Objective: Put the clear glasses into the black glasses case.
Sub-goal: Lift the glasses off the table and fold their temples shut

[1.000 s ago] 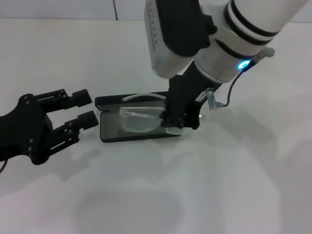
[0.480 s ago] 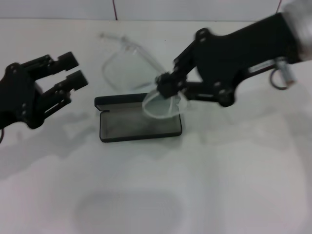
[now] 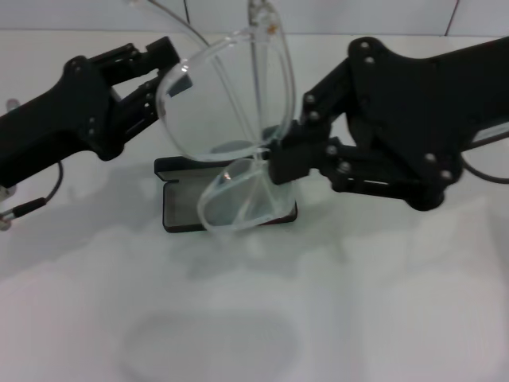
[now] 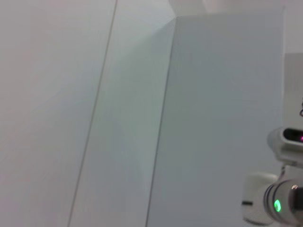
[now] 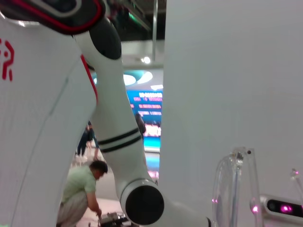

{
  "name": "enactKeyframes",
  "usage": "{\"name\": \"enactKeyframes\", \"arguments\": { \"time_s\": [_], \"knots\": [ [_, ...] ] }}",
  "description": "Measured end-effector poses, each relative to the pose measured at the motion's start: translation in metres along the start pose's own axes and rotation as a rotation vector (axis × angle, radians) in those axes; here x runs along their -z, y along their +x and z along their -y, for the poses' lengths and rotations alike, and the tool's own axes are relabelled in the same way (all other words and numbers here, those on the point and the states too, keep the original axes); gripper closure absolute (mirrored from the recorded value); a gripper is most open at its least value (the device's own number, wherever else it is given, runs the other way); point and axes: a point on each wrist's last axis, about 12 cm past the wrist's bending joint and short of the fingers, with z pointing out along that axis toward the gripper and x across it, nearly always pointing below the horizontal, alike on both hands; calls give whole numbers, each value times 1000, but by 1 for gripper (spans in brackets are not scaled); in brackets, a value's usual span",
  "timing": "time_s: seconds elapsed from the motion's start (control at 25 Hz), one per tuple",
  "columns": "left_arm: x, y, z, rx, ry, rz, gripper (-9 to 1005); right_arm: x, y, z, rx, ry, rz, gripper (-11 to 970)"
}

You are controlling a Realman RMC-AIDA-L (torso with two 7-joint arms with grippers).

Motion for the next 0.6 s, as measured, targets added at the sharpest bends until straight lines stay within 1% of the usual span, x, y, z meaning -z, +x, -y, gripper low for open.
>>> {"name": "enactKeyframes", "arguments": {
  "time_s": [0.16, 0.36, 0.6],
  "knots": [
    [-9, 3, 1, 0, 32, 12, 601, -4, 10, 6, -24, 26, 13, 898],
    [-13, 5, 4, 7, 51, 31, 818, -6, 19, 10, -32, 55, 21, 898],
    [-20, 8, 9, 22, 97, 31, 864, -10, 24, 13, -28, 71, 10, 898]
  ]
}}
